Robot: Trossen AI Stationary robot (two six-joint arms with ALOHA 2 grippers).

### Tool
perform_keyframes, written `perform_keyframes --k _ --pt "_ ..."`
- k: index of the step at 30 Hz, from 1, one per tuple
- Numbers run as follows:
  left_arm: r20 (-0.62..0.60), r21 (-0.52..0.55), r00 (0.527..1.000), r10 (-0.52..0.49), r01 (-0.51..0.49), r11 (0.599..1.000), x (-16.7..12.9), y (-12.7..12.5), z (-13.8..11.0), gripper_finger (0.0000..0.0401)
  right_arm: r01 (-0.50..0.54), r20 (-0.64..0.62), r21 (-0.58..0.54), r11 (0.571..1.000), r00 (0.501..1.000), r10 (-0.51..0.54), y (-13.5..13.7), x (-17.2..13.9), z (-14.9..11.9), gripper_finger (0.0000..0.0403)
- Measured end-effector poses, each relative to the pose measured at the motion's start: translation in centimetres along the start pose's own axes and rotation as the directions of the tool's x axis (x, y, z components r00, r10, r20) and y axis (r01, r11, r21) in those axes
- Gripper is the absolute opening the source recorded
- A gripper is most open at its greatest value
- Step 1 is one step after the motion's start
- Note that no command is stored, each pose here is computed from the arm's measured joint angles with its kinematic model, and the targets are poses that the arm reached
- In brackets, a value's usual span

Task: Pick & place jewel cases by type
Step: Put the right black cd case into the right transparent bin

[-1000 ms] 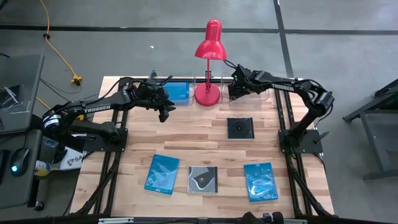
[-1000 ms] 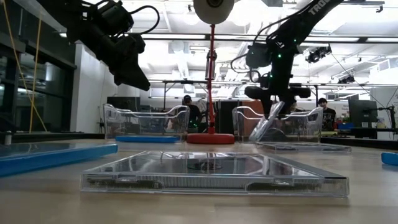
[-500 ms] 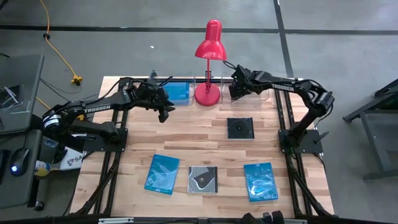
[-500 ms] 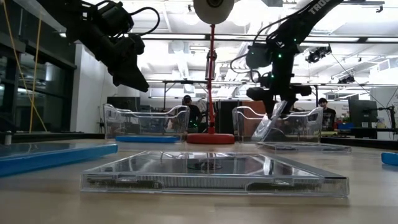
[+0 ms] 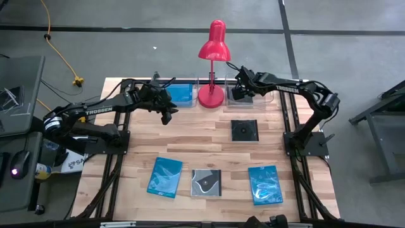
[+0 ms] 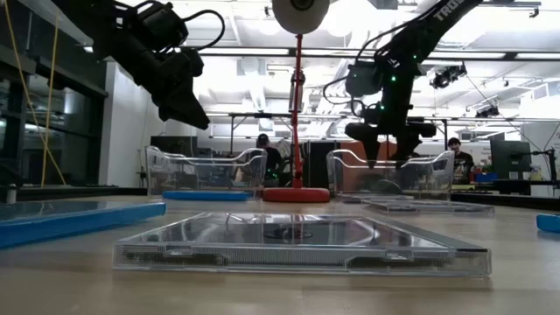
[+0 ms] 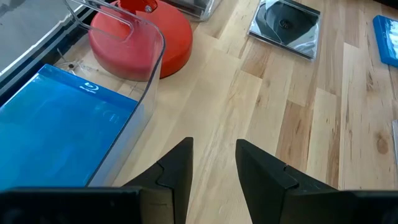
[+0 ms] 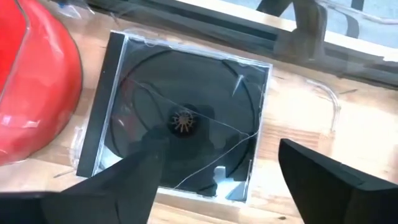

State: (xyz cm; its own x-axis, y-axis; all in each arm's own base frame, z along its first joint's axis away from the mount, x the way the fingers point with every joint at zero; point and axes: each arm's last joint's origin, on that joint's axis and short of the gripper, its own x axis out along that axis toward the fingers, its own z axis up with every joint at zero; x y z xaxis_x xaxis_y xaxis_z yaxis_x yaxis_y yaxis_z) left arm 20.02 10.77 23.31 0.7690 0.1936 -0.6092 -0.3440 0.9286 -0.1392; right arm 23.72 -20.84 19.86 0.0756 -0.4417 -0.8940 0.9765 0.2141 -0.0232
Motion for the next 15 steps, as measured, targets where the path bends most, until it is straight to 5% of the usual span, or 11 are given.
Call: perform_keyframes --k 11,15 --pt "0.0 0.0 1.0 0.0 0.0 1.0 0.0 0.0 0.0 0.012 -0.071 -0.052 0.021 0.997 0.996 0.072 0.1 -0.2 -0.2 0.0312" --pt "0.0 0.0 1.0 -0.001 0.001 1.0 0.0 0.0 0.0 0.012 -0.093 0.028 0.032 0.995 0.995 0.092 -0.2 -1.8 0.4 0.0312"
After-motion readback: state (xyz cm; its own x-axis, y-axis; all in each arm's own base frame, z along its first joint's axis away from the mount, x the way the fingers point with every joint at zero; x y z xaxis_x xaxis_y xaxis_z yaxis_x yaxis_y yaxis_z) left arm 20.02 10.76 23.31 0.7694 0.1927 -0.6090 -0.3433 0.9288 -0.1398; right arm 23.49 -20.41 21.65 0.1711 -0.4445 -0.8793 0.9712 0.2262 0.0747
